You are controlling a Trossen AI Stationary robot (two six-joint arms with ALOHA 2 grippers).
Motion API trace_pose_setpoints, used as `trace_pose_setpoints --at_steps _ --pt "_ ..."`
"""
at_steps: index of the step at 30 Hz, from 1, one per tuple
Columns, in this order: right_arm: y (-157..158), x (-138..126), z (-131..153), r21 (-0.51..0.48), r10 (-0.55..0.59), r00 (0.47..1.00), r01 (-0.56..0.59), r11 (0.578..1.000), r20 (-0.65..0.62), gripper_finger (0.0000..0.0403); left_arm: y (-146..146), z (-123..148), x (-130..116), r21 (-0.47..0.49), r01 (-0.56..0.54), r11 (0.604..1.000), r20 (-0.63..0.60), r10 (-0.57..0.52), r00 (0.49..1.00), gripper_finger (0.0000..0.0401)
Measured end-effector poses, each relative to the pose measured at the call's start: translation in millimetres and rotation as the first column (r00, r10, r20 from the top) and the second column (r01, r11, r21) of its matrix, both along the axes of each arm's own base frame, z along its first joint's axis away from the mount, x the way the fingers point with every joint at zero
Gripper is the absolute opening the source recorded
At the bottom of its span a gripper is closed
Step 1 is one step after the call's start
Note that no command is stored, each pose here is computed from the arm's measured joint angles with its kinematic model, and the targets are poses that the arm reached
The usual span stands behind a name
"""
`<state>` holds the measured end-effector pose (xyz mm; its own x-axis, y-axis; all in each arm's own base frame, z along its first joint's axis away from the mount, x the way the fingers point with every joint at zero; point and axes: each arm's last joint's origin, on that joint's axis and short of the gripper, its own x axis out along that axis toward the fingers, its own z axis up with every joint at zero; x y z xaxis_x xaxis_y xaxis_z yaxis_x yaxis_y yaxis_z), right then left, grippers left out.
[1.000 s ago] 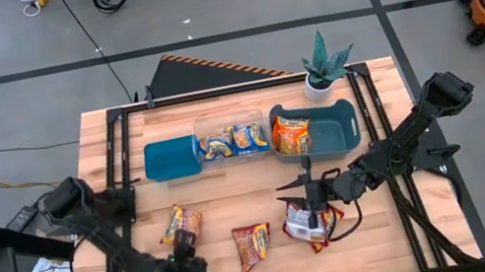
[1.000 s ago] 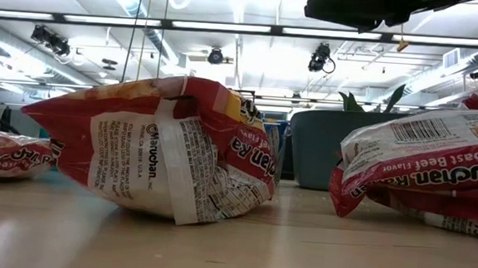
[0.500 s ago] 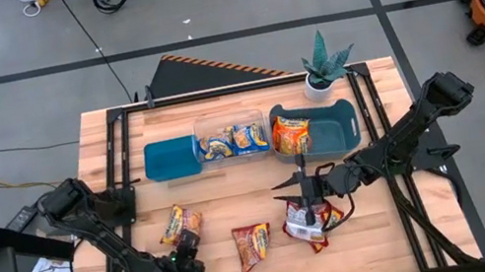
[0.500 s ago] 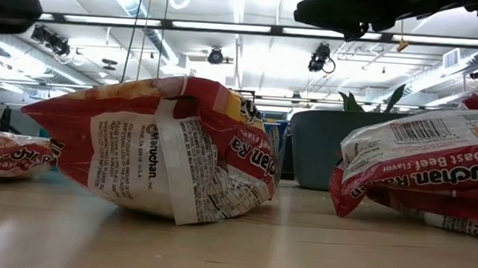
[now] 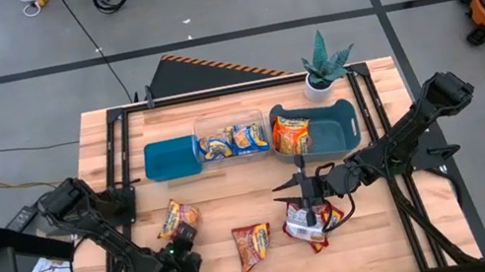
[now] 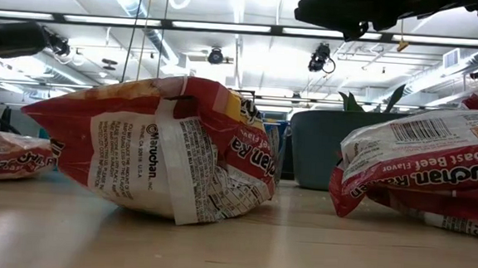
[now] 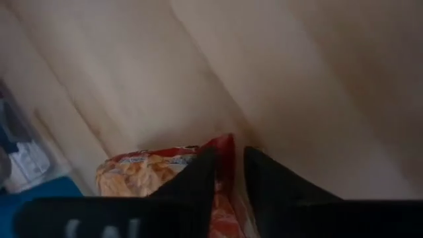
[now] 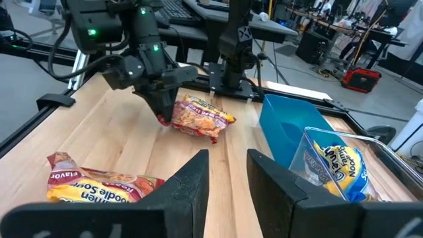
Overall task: Sort Maruchan noodles
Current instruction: Put the red noodle pack into the left blue bin
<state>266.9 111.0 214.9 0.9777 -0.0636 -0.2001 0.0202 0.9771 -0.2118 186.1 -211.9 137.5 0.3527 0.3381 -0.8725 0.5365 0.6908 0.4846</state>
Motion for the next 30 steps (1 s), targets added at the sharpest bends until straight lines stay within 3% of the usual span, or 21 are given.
trace_pose_setpoints --at_steps 5,10,15,22,30 --pt "0.0 0.0 0.0 0.0 0.0 1.0 0.0 1.0 0.0 0.0109 0.7 2.9 0.3 -0.036 -0.094 0.995 0.062 0.096 0.993 0.0011" --pt "0.0 0.0 0.0 0.007 -0.002 1.0 0.002 1.0 0.0 0.0109 6.8 26.9 -2.5 -0.118 -0.149 0.982 0.13 0.164 0.978 0.0007" --pt "0.0 0.0 0.0 0.008 -0.002 1.0 0.002 1.0 0.0 0.0109 35.5 83.8 -5.8 -0.292 -0.195 0.936 0.254 0.272 0.928 0.0005" --pt "0.0 0.0 -0.1 0.011 -0.002 1.0 0.002 1.0 0.0 0.0109 110.8 150.4 -22.4 -0.414 -0.346 0.842 0.491 0.527 0.694 0.0004" --pt "0.0 0.0 -0.1 0.045 -0.009 1.0 0.008 0.999 0.002 0.0109 186.7 177.9 -33.5 -0.437 -0.53 0.727 0.552 0.681 0.48 0.0003"
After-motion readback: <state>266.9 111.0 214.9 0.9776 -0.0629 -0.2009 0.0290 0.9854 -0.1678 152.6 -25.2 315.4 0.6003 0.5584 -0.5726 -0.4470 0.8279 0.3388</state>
